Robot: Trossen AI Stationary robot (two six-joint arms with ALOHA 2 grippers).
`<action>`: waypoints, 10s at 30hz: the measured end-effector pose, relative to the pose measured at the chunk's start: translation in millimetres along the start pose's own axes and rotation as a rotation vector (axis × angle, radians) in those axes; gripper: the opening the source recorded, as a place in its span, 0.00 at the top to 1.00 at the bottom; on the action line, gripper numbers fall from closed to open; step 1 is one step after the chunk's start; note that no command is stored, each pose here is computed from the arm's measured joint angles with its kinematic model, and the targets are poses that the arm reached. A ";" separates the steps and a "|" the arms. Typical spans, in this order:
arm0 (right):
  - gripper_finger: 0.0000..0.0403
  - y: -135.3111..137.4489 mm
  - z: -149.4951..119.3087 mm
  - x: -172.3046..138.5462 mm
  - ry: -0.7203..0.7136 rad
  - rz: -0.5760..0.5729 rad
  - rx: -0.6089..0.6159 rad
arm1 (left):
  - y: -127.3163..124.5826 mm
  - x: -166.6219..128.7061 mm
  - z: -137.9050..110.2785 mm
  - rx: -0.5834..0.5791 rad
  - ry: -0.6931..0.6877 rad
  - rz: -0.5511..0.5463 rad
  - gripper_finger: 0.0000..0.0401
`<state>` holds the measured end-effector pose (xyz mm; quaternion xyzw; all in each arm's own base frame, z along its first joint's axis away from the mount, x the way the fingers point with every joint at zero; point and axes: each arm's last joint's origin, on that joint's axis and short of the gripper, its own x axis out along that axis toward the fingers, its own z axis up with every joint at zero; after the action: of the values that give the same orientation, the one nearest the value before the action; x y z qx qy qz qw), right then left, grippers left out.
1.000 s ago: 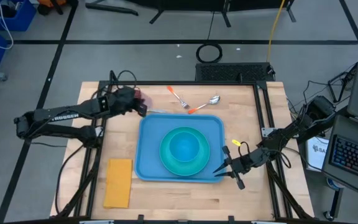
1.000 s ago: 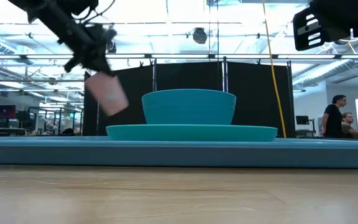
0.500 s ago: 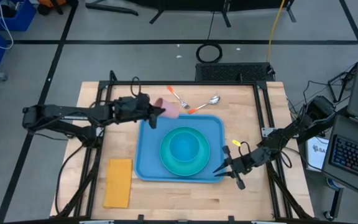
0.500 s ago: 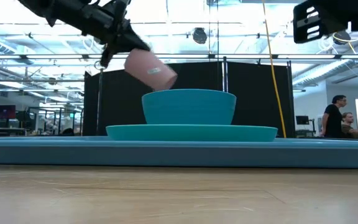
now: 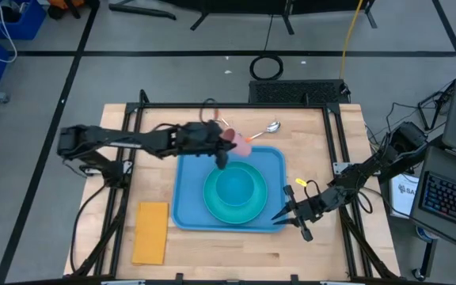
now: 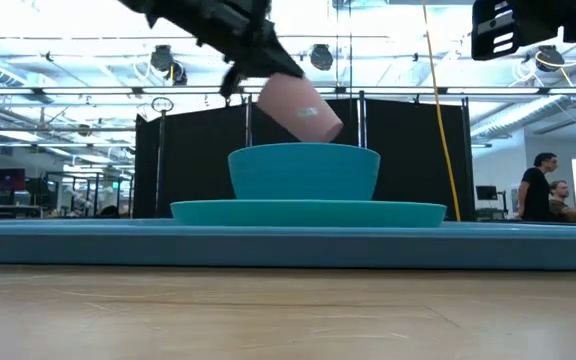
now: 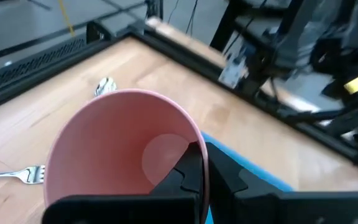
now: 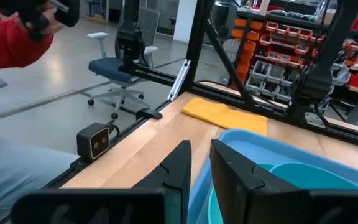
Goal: Set up tray
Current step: Put the pink cup on the blue tray, then put the yellow napkin on the blue tray
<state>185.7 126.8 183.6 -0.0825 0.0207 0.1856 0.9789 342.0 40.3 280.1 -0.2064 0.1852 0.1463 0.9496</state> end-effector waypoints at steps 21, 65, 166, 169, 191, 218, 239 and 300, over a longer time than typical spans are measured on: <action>0.88 28.0 11.7 -9.3 -0.104 0.118 -0.076 | -34.5 111.6 20.6 0.199 0.245 0.018 0.99; 0.88 36.7 19.3 -14.1 -0.183 0.148 -0.154 | -59.5 160.2 -33.9 0.525 0.331 0.002 0.99; 0.88 37.4 14.0 -13.4 -0.131 0.161 -0.136 | -125.9 86.0 3.3 0.694 0.109 0.135 0.63; 0.88 37.4 13.9 -13.4 -0.128 0.162 -0.125 | -136.0 61.2 1.7 0.683 0.145 0.213 0.63; 0.88 38.8 12.7 -13.8 -0.115 0.171 -0.117 | -194.3 -59.5 -133.9 0.213 0.416 0.495 0.63; 0.88 39.0 12.0 -13.8 -0.113 0.173 -0.155 | -165.6 -122.2 -248.6 -0.359 0.644 0.922 0.63; 0.88 38.9 11.3 -13.6 -0.105 0.173 -0.155 | -131.7 -104.8 -265.6 -0.338 0.699 0.994 0.63; 0.88 39.1 9.3 -13.5 -0.084 0.176 -0.150 | -114.8 -103.2 -274.8 -0.285 0.624 1.011 1.00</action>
<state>158.9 159.4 187.7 -0.1457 -0.0272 0.2751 0.9499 210.9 -203.2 128.9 -0.2512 0.5084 0.5350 0.6262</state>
